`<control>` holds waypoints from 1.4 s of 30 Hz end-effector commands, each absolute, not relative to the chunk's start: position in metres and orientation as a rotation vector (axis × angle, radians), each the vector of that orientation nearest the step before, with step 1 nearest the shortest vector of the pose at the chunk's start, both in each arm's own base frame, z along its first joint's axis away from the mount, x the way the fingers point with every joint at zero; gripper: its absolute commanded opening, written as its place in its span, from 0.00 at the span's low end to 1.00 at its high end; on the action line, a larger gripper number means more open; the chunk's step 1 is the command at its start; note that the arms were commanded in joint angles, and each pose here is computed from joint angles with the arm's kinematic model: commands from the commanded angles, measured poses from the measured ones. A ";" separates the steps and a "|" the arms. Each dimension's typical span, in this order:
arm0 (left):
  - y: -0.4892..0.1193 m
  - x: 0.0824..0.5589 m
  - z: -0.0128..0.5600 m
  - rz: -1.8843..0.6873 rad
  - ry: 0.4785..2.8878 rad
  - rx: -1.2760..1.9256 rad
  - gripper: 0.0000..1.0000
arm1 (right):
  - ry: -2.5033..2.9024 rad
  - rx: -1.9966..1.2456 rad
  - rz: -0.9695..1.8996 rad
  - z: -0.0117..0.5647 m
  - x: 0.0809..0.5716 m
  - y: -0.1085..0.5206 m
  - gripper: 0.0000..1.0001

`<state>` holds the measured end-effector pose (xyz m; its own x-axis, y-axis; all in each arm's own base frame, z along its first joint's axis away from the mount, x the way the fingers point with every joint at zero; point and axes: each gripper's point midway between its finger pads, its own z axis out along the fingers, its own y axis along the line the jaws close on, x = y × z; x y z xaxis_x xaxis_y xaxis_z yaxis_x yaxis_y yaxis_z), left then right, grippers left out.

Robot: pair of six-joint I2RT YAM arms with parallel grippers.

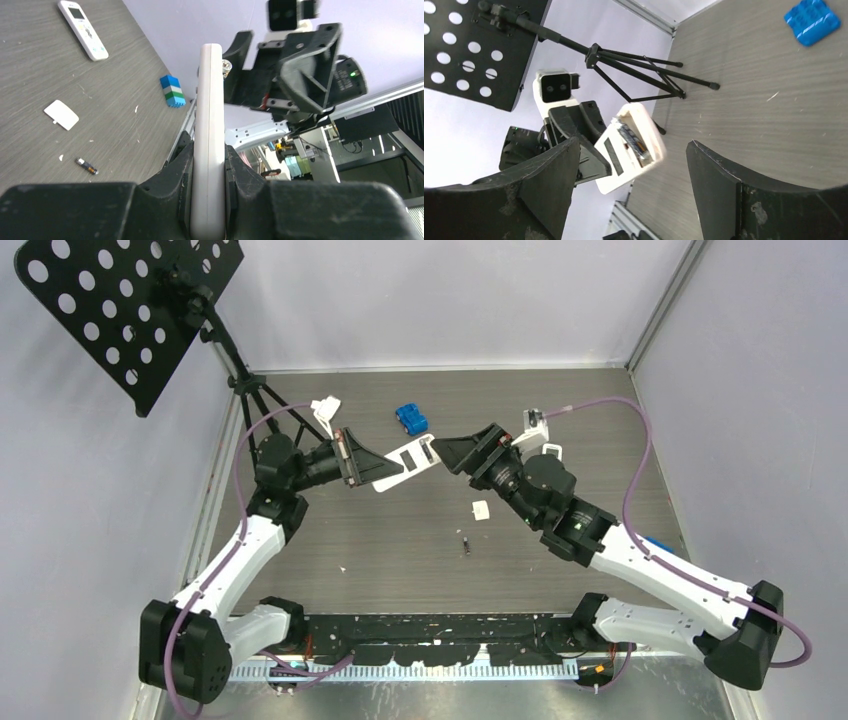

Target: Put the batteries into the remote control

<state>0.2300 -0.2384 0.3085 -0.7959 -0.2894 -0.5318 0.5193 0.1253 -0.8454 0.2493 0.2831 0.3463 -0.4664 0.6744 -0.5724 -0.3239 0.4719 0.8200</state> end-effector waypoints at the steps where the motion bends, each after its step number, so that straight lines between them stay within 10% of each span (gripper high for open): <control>1: -0.235 0.232 0.337 -1.701 1.665 0.223 0.00 | 1.589 0.532 1.415 0.366 0.256 0.290 0.83; 18: -0.236 0.224 0.335 -1.744 1.626 0.273 0.00 | 1.561 0.589 1.514 0.382 0.274 0.318 0.76; 42: -0.237 0.224 0.359 -1.894 1.687 0.121 0.00 | 1.631 0.462 1.467 0.368 0.277 0.332 0.22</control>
<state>0.2297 -0.2369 0.3284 -0.8087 -0.3667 -0.4600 0.4807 0.0390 -0.8760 0.2781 0.3260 0.3445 -0.5577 0.7650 -0.3221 -0.1943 0.2570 0.9467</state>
